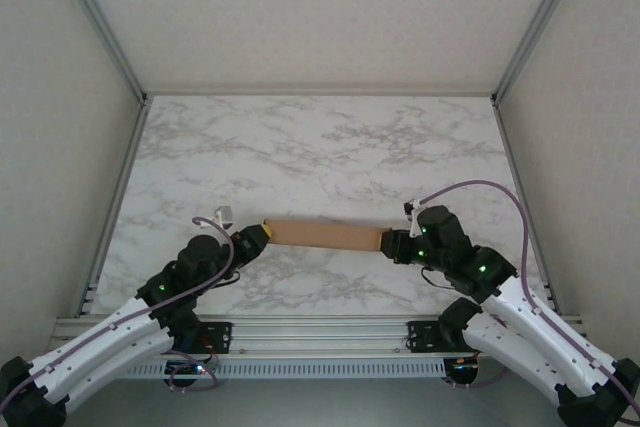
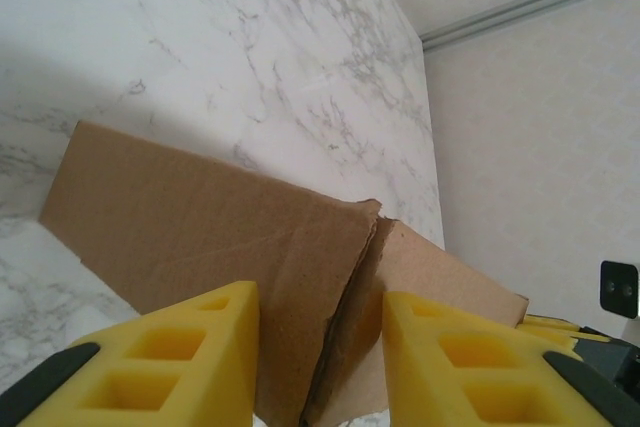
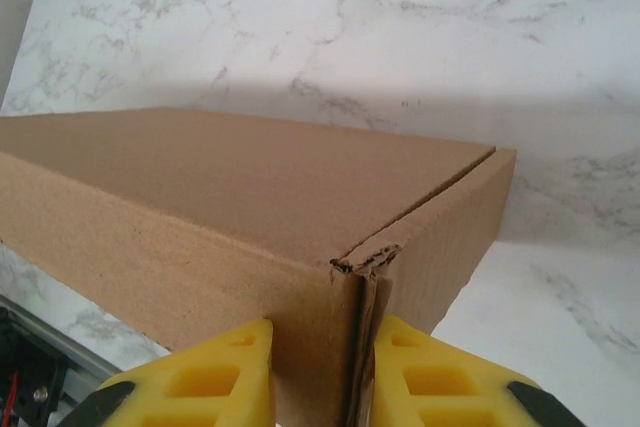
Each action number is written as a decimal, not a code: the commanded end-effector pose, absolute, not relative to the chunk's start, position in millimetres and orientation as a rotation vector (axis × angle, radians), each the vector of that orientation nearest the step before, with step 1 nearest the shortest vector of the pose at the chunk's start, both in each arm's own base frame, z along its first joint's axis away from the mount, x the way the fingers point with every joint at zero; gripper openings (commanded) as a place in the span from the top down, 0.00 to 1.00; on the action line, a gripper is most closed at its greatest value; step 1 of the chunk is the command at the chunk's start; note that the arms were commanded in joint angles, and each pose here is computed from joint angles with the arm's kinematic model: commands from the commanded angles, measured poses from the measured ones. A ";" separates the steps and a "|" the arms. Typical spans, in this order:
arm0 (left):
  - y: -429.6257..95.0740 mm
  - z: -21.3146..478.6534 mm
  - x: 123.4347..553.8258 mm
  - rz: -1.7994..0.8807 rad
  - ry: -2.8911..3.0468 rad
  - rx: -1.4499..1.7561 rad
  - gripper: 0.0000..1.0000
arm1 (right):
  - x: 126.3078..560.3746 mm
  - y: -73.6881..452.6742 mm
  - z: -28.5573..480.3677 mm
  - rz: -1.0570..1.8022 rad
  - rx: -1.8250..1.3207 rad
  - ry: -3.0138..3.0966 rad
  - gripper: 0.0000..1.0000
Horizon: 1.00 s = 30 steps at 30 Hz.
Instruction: Fold the paper box
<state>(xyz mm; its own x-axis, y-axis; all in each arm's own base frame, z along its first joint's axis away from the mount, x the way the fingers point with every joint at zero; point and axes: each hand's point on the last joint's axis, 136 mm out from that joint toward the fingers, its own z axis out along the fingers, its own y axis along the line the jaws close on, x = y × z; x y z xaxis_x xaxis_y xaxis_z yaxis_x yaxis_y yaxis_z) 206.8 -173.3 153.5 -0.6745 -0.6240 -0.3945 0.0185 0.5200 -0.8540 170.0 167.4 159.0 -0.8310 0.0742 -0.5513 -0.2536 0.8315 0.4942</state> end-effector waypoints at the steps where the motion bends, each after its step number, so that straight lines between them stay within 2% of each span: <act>1: -174.9 110.4 183.0 -1.135 2.246 -0.509 0.63 | 145.3 159.9 134.0 0.736 -0.124 2.588 0.76; 10: -180.3 95.0 177.7 -1.133 2.286 -0.491 0.59 | 134.1 154.7 112.6 0.670 -0.085 2.664 0.73; 14: -185.7 86.0 177.3 -1.119 2.331 -0.472 0.57 | 134.6 151.7 112.3 0.653 -0.051 2.671 0.65; 20: -184.0 89.7 187.5 -1.044 2.313 -0.433 0.46 | 137.5 148.2 110.1 0.609 -0.013 2.687 0.52; 30: -175.1 94.6 246.0 -0.776 2.311 -0.344 0.42 | 166.0 152.7 92.1 0.409 0.053 2.772 0.53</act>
